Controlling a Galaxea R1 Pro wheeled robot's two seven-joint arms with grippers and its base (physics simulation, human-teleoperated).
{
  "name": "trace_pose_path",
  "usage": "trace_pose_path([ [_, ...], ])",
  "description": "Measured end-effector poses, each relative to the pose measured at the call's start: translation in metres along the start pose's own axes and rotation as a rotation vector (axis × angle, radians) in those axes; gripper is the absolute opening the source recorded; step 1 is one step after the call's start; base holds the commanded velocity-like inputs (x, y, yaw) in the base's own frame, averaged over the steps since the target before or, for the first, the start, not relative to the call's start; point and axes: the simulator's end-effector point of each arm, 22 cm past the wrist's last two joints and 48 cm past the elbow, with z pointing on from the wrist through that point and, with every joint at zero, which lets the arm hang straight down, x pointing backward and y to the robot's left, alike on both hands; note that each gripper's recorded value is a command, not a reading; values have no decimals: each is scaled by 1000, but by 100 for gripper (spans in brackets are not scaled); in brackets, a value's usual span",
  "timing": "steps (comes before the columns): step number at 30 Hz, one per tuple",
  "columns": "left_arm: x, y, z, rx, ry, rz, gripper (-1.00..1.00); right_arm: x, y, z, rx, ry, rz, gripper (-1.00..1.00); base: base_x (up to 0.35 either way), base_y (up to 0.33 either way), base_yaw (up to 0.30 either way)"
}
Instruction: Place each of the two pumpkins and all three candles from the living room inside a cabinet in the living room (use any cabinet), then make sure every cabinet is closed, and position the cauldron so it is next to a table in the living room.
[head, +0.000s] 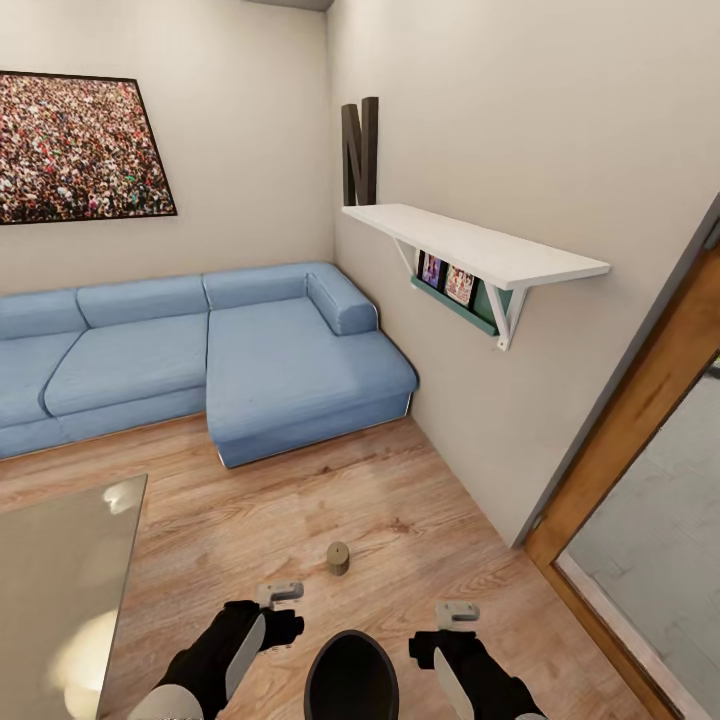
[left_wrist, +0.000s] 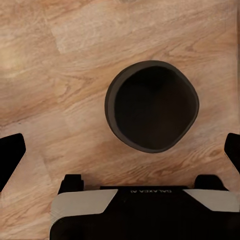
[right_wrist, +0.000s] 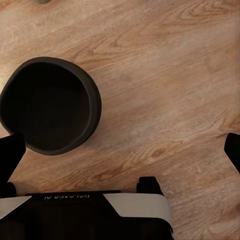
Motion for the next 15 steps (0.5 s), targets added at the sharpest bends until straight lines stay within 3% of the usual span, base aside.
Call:
trace_pose_path([
  [5, -21, -3, -6, 25, -48, 4, 100, -12, 2, -2, -2, 8, -10, 100, 0, 0, 0],
  [9, -23, -4, -7, 30, -53, 12, 100, -34, 4, -7, -7, 26, -14, 100, 0, 0, 0],
  [15, -21, -7, -7, 37, -48, 13, 100, -43, 13, -11, -46, 46, 39, 100, 0, 0, 0],
])
